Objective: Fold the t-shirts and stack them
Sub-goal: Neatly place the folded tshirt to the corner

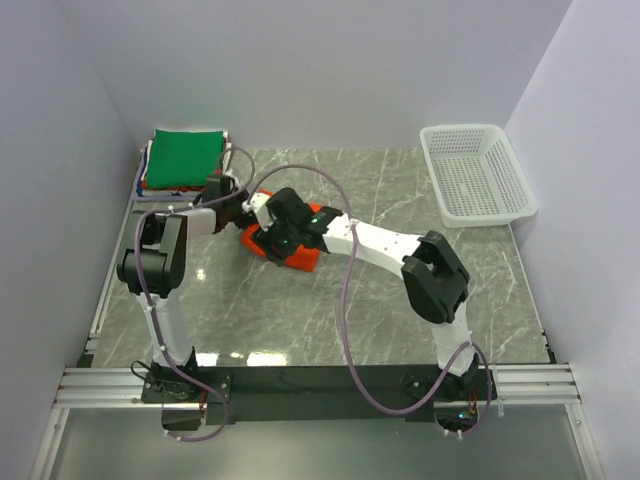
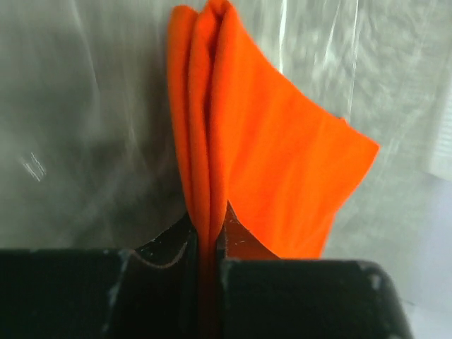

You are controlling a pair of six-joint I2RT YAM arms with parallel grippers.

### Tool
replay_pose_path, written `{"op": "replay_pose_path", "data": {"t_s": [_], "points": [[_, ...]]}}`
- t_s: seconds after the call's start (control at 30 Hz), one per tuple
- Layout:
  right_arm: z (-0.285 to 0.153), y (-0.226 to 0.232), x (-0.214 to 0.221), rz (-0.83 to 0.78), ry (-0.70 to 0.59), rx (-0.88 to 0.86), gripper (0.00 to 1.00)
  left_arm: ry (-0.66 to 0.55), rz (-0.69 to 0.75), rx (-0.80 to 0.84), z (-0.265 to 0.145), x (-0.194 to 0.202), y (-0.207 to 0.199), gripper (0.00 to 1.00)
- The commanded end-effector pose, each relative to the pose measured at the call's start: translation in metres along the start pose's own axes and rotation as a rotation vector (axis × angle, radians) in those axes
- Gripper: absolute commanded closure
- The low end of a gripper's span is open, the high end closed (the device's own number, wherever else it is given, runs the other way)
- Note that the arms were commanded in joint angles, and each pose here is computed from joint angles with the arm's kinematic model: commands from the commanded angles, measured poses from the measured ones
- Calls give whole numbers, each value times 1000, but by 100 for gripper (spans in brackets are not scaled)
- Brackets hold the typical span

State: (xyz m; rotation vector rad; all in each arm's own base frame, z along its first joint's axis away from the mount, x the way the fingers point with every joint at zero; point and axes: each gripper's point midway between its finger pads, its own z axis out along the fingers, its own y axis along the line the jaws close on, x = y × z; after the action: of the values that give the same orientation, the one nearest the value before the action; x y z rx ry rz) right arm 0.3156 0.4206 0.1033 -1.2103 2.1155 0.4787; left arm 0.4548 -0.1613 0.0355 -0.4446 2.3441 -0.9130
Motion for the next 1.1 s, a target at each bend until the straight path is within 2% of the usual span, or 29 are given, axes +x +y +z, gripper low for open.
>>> {"op": "replay_pose_path", "data": {"t_s": [0.0, 0.2, 0.33, 0.53, 0.83, 1.07], "points": [[-43, -23, -15, 76, -57, 27, 35, -104, 269, -115, -11, -55, -4, 99], [-61, -49, 6, 127, -37, 61, 34, -134, 455, -236, -13, -118, -10, 99], [-65, -57, 18, 149, -19, 68, 34, -232, 511, -234, -20, -175, -23, 99], [-65, -60, 30, 158, -3, 71, 34, -298, 588, -284, -22, -230, -26, 99], [-64, -62, 38, 157, 11, 74, 35, -433, 694, -332, -46, -290, -39, 100], [-64, -62, 39, 162, 14, 73, 36, -506, 720, -324, -73, -307, -60, 100]]}}
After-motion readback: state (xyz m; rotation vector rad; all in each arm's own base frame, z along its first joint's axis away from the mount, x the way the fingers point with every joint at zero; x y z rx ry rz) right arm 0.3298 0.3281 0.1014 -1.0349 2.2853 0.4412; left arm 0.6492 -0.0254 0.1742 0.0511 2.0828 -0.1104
